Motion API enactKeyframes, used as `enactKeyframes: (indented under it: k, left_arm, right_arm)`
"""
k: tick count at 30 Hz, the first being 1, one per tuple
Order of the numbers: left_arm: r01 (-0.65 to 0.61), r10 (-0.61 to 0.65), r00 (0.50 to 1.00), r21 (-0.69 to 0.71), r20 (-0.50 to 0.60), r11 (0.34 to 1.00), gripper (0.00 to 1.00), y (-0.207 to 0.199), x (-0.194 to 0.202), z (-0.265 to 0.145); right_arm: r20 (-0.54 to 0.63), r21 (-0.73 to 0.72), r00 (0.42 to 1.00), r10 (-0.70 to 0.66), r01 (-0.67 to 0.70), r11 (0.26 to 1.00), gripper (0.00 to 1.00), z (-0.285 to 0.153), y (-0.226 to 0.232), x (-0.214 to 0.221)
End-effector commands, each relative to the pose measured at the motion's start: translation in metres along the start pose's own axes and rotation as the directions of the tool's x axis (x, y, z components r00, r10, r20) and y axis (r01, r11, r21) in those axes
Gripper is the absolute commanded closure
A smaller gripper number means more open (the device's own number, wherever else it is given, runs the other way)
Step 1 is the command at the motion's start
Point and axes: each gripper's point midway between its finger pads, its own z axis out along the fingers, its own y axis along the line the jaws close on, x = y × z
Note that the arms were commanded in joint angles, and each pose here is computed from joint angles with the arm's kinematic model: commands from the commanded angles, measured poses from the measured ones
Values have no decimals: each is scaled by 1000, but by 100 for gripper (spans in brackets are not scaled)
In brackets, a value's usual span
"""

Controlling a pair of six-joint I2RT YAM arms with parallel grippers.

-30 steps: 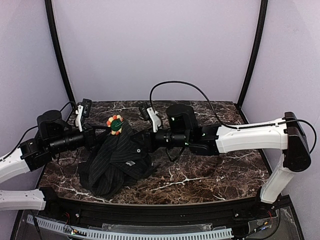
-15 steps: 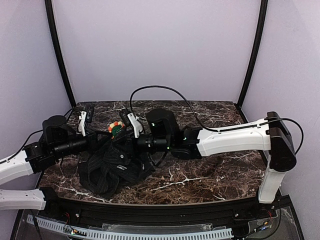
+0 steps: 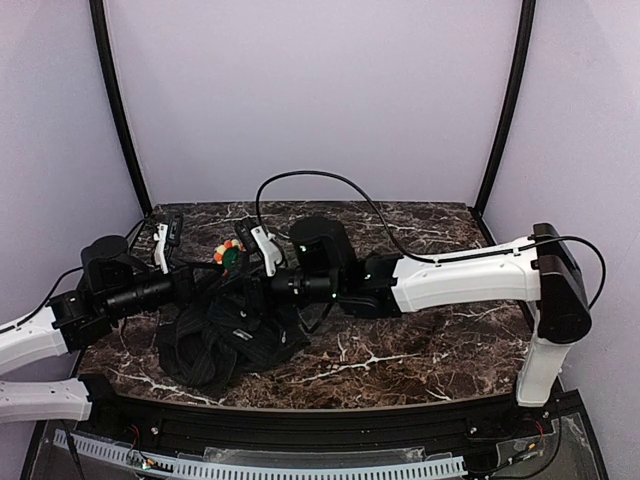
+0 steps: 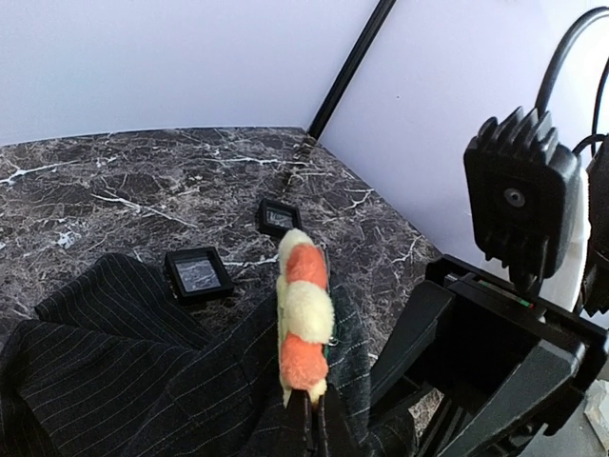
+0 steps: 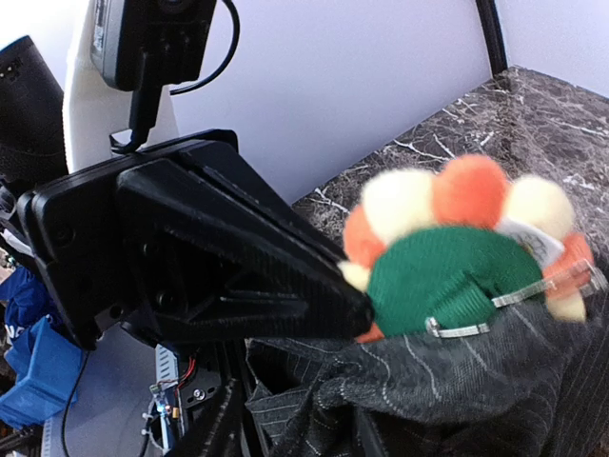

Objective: Remove the brooch from the garment
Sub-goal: Adjust the crumpled clothing at the center of the board, then pass from the left arm to the right

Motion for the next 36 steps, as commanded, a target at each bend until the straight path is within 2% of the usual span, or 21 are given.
enactKeyframes:
  k: [1,8,10,14,20,23,29,32,36]
  left_arm:
    - [-21,21,999,12,43,1000,99,-7,-15,-12]
    - [-44,44,999,29,28,999,99,-14,-20,-22]
    - [-51,51,999,56,13,997,99,-20,-21,-24]
    - [-59,60,998,112,-9,992,99,-32,-22,-28]
    - [-57,66,997,211,-33,976,99,-51,-23,-33]
    - [-59,71,996,240,-44,969,99,-58,-24,-34]
    - [-49,70,995,276,-65,960,99,-64,-21,-34]
    - [-44,66,995,273,-71,961,99,-62,-20,-33]
    - [-41,61,996,267,-68,963,99,-60,-18,-31]
  right_arm:
    - [101,-24,994,-49,52,998,51,-42,25,-37]
    - [161,18,984,-74,72,997,14,-93,15,-51]
    - [168,17,983,-75,73,997,9,-101,5,-52]
    - [164,-88,983,-77,93,992,5,-115,-5,-53]
    - [113,-224,984,-139,162,961,7,-115,1,-49]
    - [101,-249,984,-146,167,954,15,-109,1,-48]
    - [119,-249,990,-81,108,962,32,-95,-6,-55]
    - [147,-239,989,-18,53,969,36,-90,-10,-62]
    - [130,-241,991,45,-13,970,39,-76,-13,-60]
